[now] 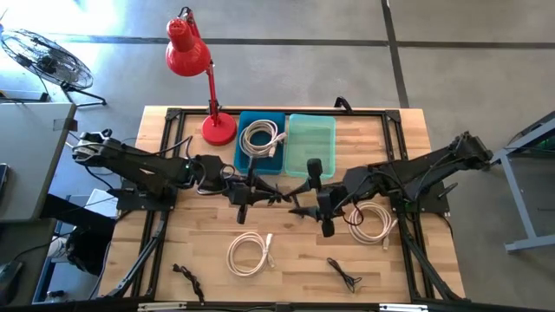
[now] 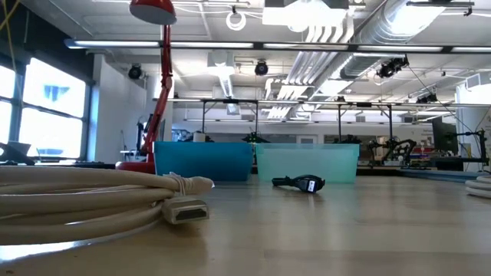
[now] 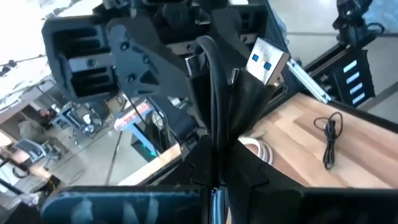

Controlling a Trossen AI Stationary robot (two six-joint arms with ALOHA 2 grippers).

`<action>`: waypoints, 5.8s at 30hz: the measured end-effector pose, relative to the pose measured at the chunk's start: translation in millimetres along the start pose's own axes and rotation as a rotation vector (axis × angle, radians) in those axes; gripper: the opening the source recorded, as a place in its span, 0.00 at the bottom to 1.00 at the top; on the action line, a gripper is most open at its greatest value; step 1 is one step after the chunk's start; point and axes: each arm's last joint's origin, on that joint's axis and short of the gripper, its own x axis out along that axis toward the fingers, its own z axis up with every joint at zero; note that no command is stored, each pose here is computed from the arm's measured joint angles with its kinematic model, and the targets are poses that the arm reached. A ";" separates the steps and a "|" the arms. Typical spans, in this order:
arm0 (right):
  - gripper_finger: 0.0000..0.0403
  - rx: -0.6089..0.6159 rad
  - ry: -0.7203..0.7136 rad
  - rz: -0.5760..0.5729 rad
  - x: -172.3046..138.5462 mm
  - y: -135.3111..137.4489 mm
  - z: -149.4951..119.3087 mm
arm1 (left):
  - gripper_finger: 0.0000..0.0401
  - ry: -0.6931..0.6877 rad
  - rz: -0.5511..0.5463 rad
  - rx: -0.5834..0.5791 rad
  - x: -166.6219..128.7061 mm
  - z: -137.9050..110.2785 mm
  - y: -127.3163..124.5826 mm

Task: Pick & Place USB Port
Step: Put the black USB cable into the green bin

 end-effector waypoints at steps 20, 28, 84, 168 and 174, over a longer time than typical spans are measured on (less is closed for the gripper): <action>0.45 -0.042 0.011 0.008 19.8 6.0 -8.5 | 0.03 -0.018 -0.039 -0.009 12.9 -10.9 -1.1; 0.45 -0.032 -0.004 0.005 20.7 -1.8 -10.3 | 0.03 -0.050 -0.045 -0.009 19.0 -12.7 -2.7; 0.03 -0.034 0.210 -0.115 19.9 16.5 -29.3 | 0.34 0.358 0.188 0.065 -5.6 -23.0 4.1; 0.49 0.921 0.577 -0.004 -10.9 -119.2 -146.8 | 0.34 1.063 -0.149 -0.055 -49.0 -114.6 -54.3; 0.49 0.979 0.646 0.247 -10.4 -73.7 -121.7 | 0.34 1.058 -0.149 -0.058 -48.5 -114.4 -54.2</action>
